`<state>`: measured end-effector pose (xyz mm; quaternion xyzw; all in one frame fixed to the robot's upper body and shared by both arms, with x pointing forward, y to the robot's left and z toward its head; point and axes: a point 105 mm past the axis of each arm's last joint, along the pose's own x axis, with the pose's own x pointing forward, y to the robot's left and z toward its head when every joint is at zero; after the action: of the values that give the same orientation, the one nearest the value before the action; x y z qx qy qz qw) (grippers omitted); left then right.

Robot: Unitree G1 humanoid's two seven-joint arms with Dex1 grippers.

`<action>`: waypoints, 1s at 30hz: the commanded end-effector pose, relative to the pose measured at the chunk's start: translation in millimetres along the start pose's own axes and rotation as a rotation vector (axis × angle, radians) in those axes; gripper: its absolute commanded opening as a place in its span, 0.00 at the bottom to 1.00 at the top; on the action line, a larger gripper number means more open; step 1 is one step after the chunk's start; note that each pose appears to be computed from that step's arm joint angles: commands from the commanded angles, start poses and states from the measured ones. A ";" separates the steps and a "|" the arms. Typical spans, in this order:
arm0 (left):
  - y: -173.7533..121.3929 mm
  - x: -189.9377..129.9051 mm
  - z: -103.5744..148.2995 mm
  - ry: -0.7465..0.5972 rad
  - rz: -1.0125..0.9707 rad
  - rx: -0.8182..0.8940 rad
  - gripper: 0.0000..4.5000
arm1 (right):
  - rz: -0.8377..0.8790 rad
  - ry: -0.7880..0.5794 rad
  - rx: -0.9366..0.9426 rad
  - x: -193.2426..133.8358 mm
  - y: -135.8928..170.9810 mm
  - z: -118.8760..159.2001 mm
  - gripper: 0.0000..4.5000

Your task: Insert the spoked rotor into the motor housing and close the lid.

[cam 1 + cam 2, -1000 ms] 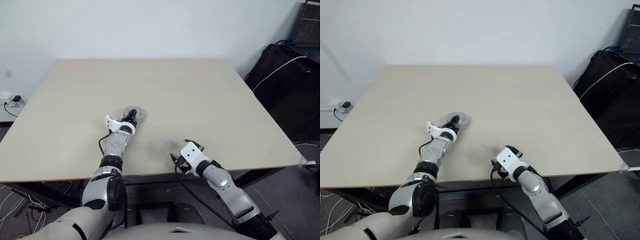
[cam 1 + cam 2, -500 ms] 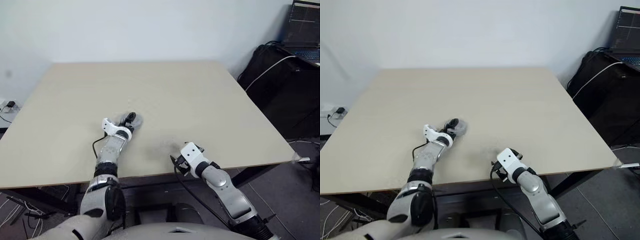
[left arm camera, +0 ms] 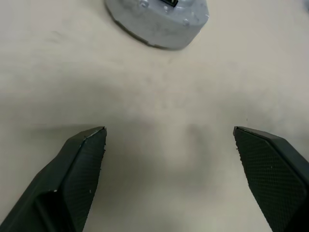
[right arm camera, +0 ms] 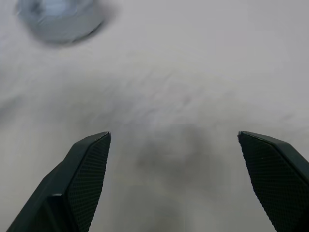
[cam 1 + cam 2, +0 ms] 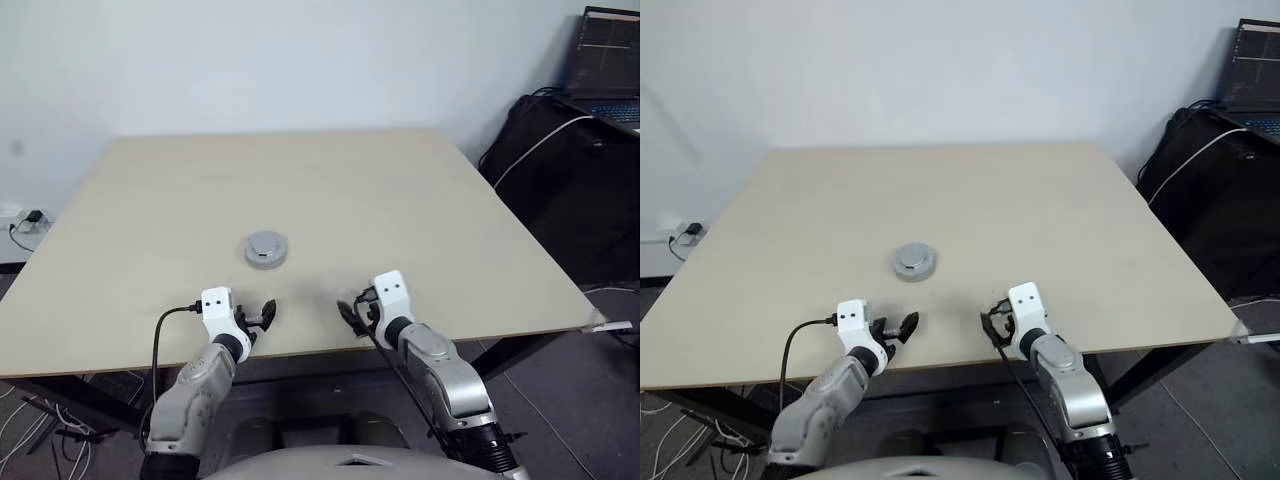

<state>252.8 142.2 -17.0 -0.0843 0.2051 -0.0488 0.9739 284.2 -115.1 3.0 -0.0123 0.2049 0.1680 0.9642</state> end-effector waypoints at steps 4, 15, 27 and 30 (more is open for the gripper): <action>-8.9 -16.4 42.3 -0.393 0.122 0.217 0.99 | -0.199 -0.254 -0.157 -12.7 -24.2 27.0 1.00; -6.2 -29.2 42.0 -0.552 0.175 0.198 0.99 | -0.402 -0.413 -0.120 -42.3 -43.9 19.6 1.00; -16.9 -22.6 33.3 -0.514 0.107 0.053 0.99 | -0.272 -0.390 -0.053 -33.5 -28.0 13.7 1.00; -16.4 -22.8 32.0 -0.505 0.103 0.052 0.99 | -0.239 -0.380 -0.029 -31.6 -25.2 11.8 1.00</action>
<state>242.1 134.3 17.4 -0.0512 -0.0301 0.0187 0.9981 265.6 -151.8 15.9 -0.0309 0.0316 0.0462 0.9980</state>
